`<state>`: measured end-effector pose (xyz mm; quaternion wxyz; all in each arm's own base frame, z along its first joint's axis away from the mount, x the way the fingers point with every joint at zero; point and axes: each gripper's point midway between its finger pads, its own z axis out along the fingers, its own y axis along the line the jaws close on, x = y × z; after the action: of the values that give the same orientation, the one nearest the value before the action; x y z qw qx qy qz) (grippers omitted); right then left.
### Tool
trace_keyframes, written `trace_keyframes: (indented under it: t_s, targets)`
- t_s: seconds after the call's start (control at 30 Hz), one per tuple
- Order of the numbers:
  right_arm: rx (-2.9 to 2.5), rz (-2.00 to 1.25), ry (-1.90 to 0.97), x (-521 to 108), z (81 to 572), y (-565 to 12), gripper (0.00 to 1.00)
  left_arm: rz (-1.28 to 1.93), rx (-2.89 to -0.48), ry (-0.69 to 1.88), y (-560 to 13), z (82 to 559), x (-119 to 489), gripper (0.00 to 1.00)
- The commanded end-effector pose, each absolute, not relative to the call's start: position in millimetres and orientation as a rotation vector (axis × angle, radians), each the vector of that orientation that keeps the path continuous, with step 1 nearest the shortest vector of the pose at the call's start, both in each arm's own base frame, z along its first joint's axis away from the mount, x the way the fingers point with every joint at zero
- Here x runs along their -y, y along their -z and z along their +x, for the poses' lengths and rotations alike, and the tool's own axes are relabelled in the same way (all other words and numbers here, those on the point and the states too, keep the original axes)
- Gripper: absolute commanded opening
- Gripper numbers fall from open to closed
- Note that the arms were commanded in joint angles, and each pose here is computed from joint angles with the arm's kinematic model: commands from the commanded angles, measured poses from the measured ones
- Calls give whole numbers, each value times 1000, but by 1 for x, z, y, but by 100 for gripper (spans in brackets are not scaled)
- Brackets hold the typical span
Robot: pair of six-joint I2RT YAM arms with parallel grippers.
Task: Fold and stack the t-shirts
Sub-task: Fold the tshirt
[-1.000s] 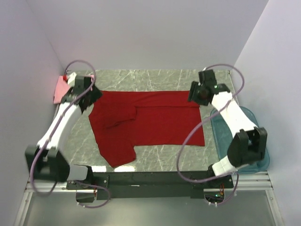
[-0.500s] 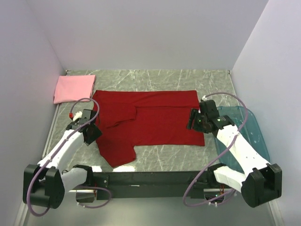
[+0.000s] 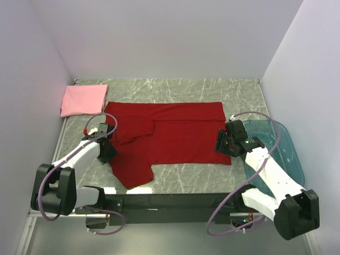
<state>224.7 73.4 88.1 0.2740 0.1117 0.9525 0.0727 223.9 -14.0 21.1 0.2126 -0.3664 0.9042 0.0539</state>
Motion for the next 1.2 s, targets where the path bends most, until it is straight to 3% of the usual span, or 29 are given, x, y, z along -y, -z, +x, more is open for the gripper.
trace_keyframes:
  t_s: [0.0, 0.2, 0.33, 0.47, 0.7, 1.17]
  targets:
    - [-2526, 362, -119, -60, 228, -86, 63, -1042, -2492, -155, -18, 227, 14, 47]
    - [-2544, 422, -90, -52, 228, -79, 62, -1037, -2538, -151, -11, 224, 18, 37]
    - [-2556, 451, -67, -48, 226, -74, 62, -1043, -2556, -178, -8, 220, 16, 17]
    - [-2564, 520, -36, -41, 220, -69, 59, -1086, -2551, -205, -13, 213, 14, 4]
    - [-2588, 609, 41, -27, 213, -61, 53, -1124, -2488, -206, -38, 210, 8, 3]
    - [-2617, 790, 81, -21, 204, -26, 52, -1168, -2448, -245, -50, 206, 0, 4]
